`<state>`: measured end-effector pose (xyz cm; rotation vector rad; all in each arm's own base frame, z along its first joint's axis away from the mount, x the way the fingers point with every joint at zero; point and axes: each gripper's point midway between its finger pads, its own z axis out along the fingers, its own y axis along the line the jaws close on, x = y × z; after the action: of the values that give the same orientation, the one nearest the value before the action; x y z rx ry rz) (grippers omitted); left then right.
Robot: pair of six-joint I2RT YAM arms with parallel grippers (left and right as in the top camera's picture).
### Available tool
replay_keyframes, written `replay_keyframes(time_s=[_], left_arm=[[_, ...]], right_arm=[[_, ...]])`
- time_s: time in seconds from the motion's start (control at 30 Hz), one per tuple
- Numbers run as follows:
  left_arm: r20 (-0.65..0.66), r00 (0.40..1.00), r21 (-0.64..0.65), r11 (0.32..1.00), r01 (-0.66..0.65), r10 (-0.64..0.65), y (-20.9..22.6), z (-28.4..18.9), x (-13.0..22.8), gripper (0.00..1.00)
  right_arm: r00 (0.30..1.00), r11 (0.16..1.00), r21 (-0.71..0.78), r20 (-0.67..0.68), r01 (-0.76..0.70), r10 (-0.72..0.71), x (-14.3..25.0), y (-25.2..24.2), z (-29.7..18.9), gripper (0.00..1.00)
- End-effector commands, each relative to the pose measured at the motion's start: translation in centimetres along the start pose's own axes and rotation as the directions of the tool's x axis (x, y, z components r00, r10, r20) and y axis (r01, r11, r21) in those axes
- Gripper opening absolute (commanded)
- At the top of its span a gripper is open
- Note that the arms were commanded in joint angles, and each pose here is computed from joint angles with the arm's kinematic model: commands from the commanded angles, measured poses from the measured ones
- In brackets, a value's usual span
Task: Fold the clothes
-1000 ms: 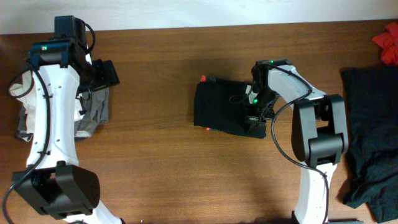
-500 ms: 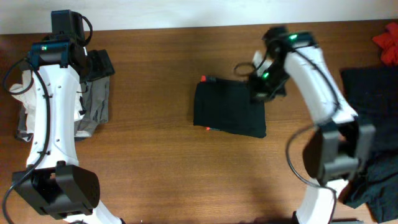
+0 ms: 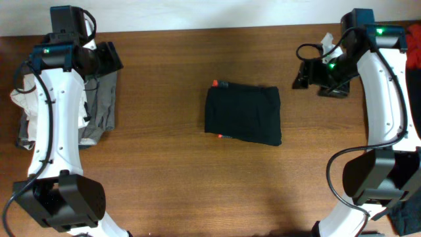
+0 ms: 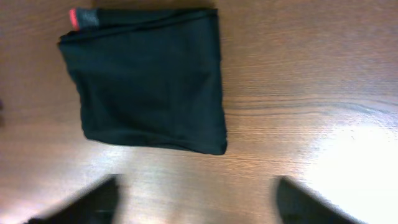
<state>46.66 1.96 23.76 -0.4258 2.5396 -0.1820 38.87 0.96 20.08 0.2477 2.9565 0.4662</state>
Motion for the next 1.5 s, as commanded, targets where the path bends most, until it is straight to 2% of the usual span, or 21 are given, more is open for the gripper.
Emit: replay_keyframes(time_s=[0.0, 0.1, 0.3, 0.53, 0.73, 1.1, 1.33, 1.47], left_arm=[[-0.145, 0.989, 0.3, 0.951, 0.077, -0.035, -6.6, -0.6, 3.2, 0.0], [-0.245, 0.969, 0.309, 0.945, 0.102, -0.025, -9.7, 0.6, 6.9, 0.0], [-0.357, 0.92, 0.382, 0.924, -0.014, 0.162, -17.2, 3.6, 16.9, 0.0], [-0.382, 0.886, 0.477, 0.877, -0.056, 0.264, -24.1, 5.9, 27.4, 0.01], [-0.373, 0.868, 0.452, 0.881, -0.137, 0.326, -25.6, 8.0, 32.4, 0.0], [-0.34, 0.897, 0.179, 0.955, -0.235, 0.284, -20.4, 14.7, 32.5, 0.0], [-0.211, 0.921, -0.015, 0.941, -0.337, 0.327, -15.6, 16.9, 27.3, 0.0], [-0.123, 0.921, -0.076, 0.921, -0.381, 0.371, -14.2, 17.7, 23.8, 0.01]], right_arm=[[1.0, 0.999, 0.04, 0.006, -0.015, 0.015, -0.2, -1.1, -0.2, 0.99], [1.0, 0.999, 0.04, 0.006, -0.015, 0.015, -0.2, -1.1, -0.2, 0.99], [1.0, 0.999, 0.04, 0.006, -0.015, 0.015, -0.2, -1.1, -0.2, 0.99], [1.0, 0.999, 0.04, 0.006, -0.015, 0.015, -0.2, -1.1, -0.2, 0.99], [1.0, 0.999, 0.04, 0.006, -0.015, 0.015, -0.2, -1.1, -0.2, 0.99], [1.0, 0.999, 0.04, 0.006, -0.015, 0.015, -0.2, -1.1, -0.2, 0.99], [1.0, 0.999, 0.04, 0.006, -0.015, 0.015, -0.2, -1.1, -0.2, 0.99], [1.0, 0.999, 0.04, 0.006, -0.015, 0.014, -0.2, -1.1, -0.2, 0.99]])
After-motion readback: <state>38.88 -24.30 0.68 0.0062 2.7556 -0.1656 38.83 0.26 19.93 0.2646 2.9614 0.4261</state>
